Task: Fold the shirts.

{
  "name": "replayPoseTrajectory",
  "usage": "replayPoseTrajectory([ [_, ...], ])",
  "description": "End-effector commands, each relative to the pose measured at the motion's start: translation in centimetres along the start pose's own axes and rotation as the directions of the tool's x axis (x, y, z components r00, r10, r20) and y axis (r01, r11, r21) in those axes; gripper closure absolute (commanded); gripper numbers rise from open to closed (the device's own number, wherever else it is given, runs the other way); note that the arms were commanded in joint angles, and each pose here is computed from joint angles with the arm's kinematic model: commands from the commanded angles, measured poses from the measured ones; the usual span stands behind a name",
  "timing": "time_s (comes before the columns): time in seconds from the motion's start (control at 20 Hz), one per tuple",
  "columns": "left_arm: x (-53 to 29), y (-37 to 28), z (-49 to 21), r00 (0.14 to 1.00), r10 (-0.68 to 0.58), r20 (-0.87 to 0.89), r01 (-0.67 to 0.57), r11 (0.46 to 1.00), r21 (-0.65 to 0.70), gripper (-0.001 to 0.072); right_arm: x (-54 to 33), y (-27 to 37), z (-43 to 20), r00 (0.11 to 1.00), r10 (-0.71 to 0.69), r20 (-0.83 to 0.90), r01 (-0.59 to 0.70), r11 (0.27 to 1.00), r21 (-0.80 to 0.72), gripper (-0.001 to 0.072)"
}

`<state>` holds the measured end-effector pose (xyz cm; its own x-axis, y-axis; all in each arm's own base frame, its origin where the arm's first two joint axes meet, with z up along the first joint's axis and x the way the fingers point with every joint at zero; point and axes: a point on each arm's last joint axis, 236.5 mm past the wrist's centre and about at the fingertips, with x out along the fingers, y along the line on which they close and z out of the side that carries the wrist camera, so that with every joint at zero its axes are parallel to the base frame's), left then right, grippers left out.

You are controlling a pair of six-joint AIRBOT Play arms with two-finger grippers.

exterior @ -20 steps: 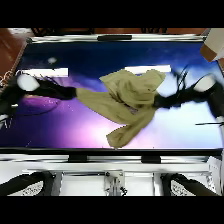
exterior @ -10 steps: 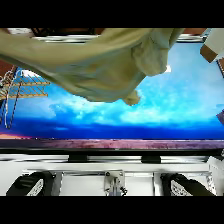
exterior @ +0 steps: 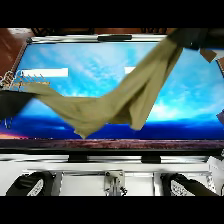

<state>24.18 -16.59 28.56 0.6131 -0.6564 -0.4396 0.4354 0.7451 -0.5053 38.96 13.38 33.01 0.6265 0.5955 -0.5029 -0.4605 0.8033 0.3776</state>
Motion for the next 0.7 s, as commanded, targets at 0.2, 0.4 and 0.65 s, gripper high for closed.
replayPoseTrajectory([
  [0.2,12.8,-11.6,-16.3,0.775,-0.373,-0.51,0.402,0.914,-0.058,0.0666,0.3,-13.4,-16.5,0.732,-0.35,-0.585,0.467,0.883,0.056,0.0659],
  [0.4,17.9,-13.7,-25.1,0.65,-0.339,-0.68,0.367,0.924,-0.109,0.0666,1.5,-14.0,-21.4,0.662,-0.283,-0.694,0.474,0.876,0.095,0.0659],
  [0.65,21.2,-11.9,-24.0,0.652,-0.312,-0.691,0.35,0.932,-0.091,0.0121,1.9,-14.3,-23.9,0.624,-0.253,-0.739,0.479,0.871,0.107,0.0659],
])
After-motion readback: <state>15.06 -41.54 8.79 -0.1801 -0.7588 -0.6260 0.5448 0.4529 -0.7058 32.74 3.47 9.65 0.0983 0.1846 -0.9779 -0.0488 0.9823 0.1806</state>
